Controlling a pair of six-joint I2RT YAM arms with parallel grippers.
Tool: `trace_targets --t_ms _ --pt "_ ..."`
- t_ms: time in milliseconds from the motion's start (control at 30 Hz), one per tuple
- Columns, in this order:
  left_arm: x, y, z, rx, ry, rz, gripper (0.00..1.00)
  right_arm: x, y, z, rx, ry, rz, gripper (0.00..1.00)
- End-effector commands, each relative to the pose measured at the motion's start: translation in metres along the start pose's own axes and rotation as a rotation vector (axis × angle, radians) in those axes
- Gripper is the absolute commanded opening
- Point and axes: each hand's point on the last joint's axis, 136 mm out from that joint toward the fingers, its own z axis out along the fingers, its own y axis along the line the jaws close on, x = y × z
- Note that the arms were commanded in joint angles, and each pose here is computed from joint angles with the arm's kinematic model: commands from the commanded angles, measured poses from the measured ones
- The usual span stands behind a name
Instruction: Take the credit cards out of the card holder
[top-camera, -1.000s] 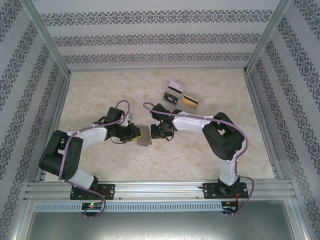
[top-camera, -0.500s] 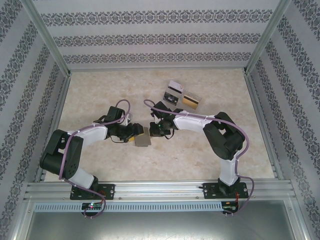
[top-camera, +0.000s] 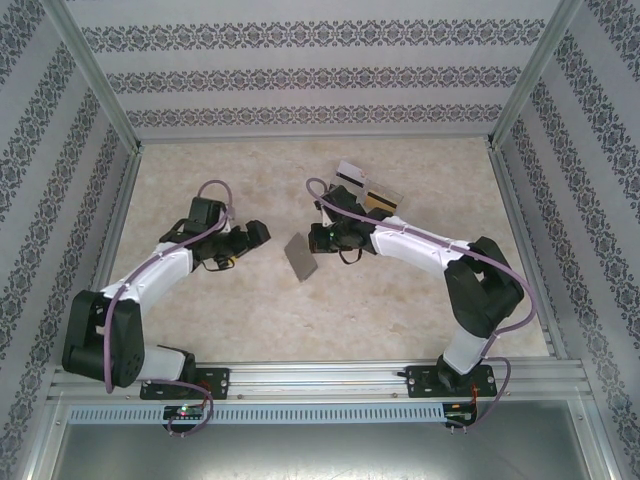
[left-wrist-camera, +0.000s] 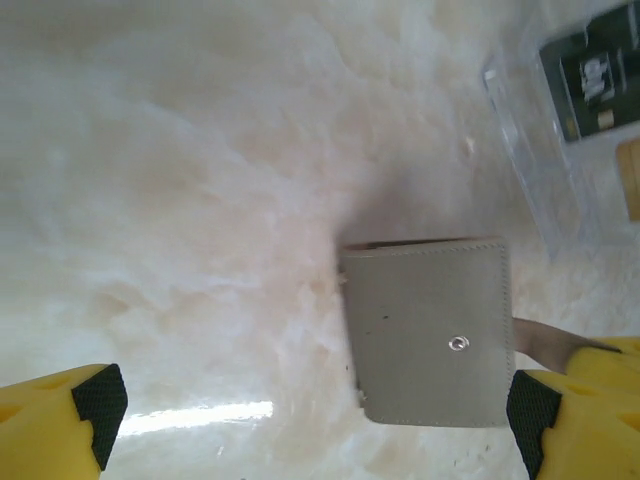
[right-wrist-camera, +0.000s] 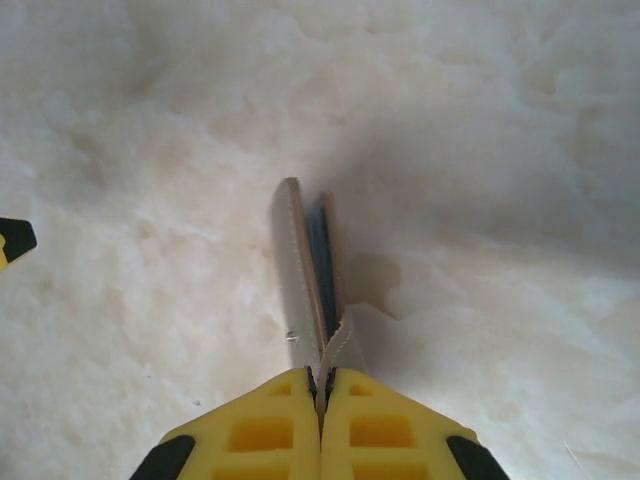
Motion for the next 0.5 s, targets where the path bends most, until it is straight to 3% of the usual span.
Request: trace_targets --t_ms 0,267,467 --pt "-0.009 0.017 -0.017 -0.056 -0.051 -0.068 0.99 -0.017 0.029 -0.015 -0.106 -0.049 -0.052 0.00" --pt "-0.014 0.011 -0.025 -0.007 -0.061 -0.077 0.99 -0.028 0.069 -0.019 -0.248 -0.062 -0.070 0.00" --pt "-0.012 0.002 -0.021 0.047 -0.028 -0.063 1.00 -0.024 0.060 -0.008 -0.196 -0.047 -0.054 0.00"
